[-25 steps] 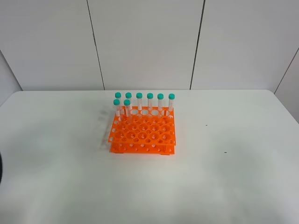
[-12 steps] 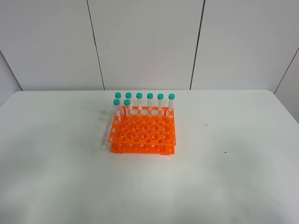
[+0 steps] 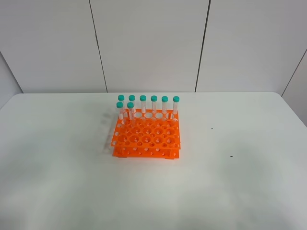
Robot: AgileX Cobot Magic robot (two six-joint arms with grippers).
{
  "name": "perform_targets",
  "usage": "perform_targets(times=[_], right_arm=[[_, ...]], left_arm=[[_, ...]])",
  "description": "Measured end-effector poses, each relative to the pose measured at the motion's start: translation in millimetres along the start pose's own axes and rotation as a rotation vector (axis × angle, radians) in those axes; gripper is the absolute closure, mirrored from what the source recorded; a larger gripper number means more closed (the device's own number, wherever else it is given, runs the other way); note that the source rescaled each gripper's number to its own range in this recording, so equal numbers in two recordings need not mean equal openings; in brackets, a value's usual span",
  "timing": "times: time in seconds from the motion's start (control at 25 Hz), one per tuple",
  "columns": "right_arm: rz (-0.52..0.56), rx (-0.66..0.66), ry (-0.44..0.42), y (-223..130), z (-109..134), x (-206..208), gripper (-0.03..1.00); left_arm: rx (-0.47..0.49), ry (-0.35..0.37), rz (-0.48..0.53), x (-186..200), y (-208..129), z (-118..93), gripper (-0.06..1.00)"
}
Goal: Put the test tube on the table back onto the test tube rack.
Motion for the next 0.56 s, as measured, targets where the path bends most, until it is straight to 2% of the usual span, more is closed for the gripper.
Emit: perform_targets(times=[0.08, 0.56], right_arm=[[0.0, 0.0, 0.0, 0.0, 0.0, 0.0, -0.01], [0.0, 0.0, 0.0, 0.0, 0.0, 0.0, -0.01]], left_arm=[[0.0, 0.005, -0.027, 3.8, -0.4, -0.1, 0.0], [0.0, 0.006, -0.032, 4.7, -0.5, -0.1, 0.0]])
Point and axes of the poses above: a point on each arm's last joint axis where the gripper is mounted, x pointing back along that axis away from the gripper, z along the wrist's bending axis when the last joint is at zero, y = z × x, the point moved 8 cm from there along -x, pointing out along that axis toward the gripper, and after that the axes turned 11 degrees about -x, right-handed, at the moved point
